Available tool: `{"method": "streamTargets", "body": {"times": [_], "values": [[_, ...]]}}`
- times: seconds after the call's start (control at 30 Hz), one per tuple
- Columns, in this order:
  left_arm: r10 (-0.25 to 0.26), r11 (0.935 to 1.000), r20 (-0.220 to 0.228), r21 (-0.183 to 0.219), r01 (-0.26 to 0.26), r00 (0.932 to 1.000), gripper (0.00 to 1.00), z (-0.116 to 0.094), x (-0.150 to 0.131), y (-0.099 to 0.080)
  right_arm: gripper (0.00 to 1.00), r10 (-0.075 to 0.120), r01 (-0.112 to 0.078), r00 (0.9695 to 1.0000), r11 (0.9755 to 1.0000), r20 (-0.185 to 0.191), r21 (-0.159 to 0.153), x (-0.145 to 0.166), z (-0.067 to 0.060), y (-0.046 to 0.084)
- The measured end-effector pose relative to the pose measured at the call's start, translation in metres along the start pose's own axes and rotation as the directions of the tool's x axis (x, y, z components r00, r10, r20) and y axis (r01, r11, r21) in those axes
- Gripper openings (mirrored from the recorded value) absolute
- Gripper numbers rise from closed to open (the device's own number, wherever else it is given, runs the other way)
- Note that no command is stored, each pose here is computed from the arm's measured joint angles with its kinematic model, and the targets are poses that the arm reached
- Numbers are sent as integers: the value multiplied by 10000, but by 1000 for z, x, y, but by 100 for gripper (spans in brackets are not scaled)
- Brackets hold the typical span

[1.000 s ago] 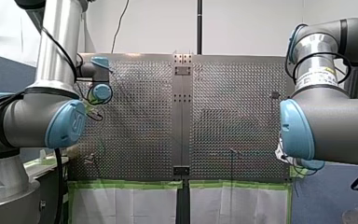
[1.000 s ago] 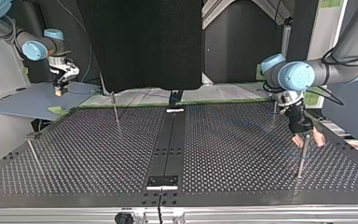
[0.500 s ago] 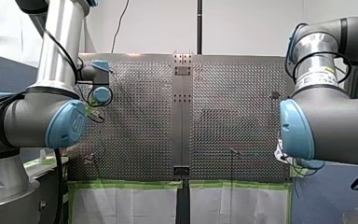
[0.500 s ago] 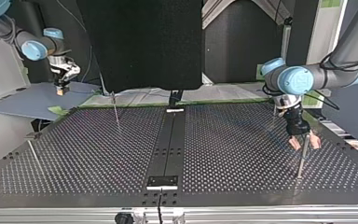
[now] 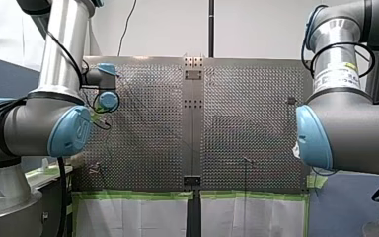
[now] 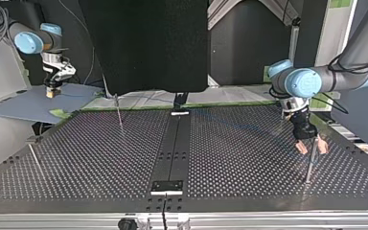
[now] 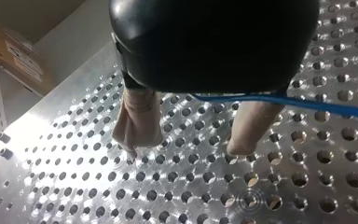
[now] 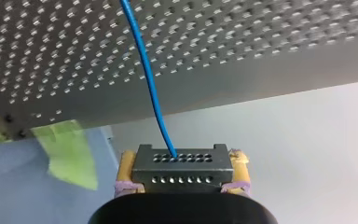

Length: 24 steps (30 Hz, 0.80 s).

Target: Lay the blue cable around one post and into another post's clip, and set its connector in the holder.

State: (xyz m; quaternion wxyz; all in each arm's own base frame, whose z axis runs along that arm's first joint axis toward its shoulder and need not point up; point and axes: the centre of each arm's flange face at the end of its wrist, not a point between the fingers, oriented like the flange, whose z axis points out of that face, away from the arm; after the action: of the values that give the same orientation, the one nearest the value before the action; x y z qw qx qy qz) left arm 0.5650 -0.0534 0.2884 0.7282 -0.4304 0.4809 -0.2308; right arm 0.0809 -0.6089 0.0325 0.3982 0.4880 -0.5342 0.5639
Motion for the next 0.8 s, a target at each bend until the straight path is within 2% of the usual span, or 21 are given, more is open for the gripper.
{"method": "streamTargets", "body": {"times": [0.1, 0.23, 0.33, 0.4, 0.5, 0.6, 0.67, 0.8], "values": [[-8, 10000, -42, 39, 9, 10000, 100, 0, 1, -1, 0, -7, 7, 10000, 10000, -28, 28, 7, -8, -6], [1, 10000, -63, 58, -1, 10000, 100, -1, 1, -1, 0, -161, 160, 9996, 9999, 233, 46, 14, -25, -17], [-46, 10000, -90, 75, 47, 9999, 100, -1, 2, -1, 0, -241, 241, 9993, 9997, 295, 7, 22, -31, -23], [-101, 9999, -125, 90, 102, 9999, 100, -1, 2, -1, 0, -218, 219, 9994, 9998, 282, -28, 30, -33, -26], [-173, 9998, -174, 106, 175, 9997, 100, -1, 3, -2, 0, -53, 53, 9997, 10000, 239, 5, 43, -35, -30], [-285, 9995, -245, 144, 289, 9993, 100, -1, 3, -2, 0, 173, -175, 9998, 9995, 63, 246, 61, -32, -36], [-390, 9991, -285, 162, 394, 9988, 100, -1, 4, -2, 0, 323, -319, 9994, 9983, -79, 497, 77, -28, -40], [-487, 9986, -314, 176, 493, 9983, 100, -1, 4, -3, 0, 329, -293, 9989, 9944, -335, 1011, 110, -19, -50]]}}
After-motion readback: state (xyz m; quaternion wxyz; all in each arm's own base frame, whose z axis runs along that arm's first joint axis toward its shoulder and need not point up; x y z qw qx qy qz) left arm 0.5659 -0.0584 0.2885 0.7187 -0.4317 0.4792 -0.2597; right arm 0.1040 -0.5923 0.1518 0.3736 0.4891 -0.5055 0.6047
